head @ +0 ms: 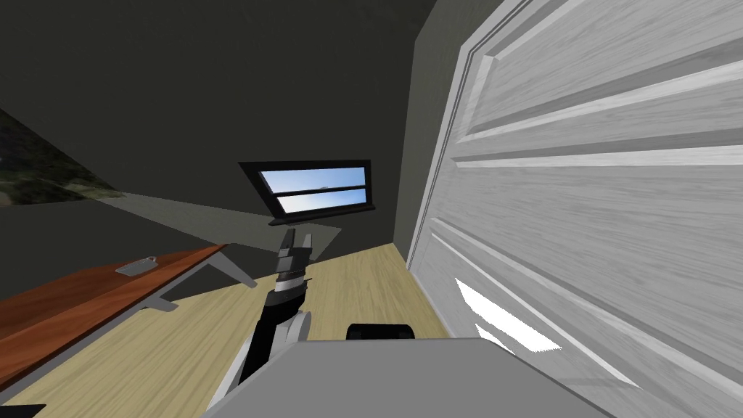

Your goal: Pull the door open

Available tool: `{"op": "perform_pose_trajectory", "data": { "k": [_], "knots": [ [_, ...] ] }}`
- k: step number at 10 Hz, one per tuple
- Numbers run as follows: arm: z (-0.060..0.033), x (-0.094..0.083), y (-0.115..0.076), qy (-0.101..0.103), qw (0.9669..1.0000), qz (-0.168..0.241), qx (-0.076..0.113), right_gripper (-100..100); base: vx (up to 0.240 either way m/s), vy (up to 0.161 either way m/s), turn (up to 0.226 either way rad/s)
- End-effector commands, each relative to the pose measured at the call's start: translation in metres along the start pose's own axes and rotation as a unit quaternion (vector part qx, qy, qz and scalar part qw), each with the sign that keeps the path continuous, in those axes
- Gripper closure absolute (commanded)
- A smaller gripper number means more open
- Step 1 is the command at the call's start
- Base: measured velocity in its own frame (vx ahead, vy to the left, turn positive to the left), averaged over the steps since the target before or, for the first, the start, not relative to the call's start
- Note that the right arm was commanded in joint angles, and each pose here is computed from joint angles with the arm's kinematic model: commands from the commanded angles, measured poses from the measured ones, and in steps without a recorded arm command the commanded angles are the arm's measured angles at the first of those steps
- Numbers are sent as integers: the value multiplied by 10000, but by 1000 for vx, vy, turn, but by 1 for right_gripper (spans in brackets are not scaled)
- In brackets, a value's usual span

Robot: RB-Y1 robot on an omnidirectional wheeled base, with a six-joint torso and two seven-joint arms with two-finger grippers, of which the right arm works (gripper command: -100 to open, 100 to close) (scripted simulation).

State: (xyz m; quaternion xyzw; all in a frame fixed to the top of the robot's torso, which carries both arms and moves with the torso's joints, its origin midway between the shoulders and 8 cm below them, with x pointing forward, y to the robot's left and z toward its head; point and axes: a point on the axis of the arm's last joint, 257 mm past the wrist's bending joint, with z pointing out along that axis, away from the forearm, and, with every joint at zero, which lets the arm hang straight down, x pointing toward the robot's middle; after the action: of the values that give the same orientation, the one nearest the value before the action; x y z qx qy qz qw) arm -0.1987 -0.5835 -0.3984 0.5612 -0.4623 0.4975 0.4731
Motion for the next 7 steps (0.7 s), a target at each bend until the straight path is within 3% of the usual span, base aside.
{"op": "perform_pose_trajectory", "data": {
  "k": [1,3,7],
  "knots": [
    [65,219,292,232,9994,-223,-138,100,-3,32,24],
    [49,76,311,35,9997,-109,-209,100,-8,-5,-3],
    [49,76,311,35,9997,-109,-209,100,-1,-3,1]
  ]
}}
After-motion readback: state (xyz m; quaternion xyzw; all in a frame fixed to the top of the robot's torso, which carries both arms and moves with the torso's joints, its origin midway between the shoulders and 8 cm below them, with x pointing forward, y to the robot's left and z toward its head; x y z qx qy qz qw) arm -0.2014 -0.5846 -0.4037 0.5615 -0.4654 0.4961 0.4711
